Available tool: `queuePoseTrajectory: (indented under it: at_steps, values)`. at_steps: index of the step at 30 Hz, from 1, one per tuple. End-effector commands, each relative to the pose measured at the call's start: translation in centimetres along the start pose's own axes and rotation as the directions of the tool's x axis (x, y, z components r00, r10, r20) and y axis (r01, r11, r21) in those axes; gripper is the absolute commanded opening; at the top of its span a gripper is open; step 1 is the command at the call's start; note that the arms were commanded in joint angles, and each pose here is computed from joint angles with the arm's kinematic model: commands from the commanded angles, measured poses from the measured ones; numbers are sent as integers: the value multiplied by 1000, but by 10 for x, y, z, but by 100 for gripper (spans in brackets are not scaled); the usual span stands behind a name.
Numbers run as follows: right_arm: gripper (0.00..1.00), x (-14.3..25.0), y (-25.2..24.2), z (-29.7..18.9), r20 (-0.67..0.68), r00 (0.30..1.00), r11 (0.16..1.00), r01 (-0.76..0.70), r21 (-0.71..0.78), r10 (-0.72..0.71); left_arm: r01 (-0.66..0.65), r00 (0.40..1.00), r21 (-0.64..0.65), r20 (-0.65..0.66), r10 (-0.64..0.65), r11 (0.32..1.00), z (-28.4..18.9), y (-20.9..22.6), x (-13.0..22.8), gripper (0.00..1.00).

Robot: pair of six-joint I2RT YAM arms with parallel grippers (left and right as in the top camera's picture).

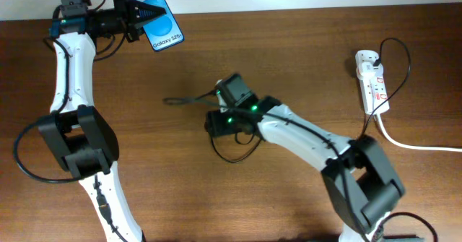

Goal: Plug charger to phone and switch on socket
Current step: 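Grasp the black cable's USB-C plug end with the right gripper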

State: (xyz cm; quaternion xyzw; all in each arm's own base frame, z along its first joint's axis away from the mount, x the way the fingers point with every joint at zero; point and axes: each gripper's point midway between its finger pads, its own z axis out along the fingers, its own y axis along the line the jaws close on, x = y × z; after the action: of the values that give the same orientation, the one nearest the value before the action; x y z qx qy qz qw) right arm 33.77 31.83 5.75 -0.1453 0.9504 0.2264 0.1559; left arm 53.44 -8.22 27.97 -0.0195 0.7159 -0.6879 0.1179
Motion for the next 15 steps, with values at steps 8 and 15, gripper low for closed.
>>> queuePoseTrajectory:
  at_steps: [8, 15]
  values:
    - [34, 27, -13, 47, -88, 996, 1000, 2, 29, 0, -23, 1000, 30, -20, 23, 999, -1, -4, 2, 0]
    - [33, 27, -17, 63, -81, 997, 1000, 3, 25, -1, -23, 1000, 30, -20, 23, 999, -1, -4, 2, 0]
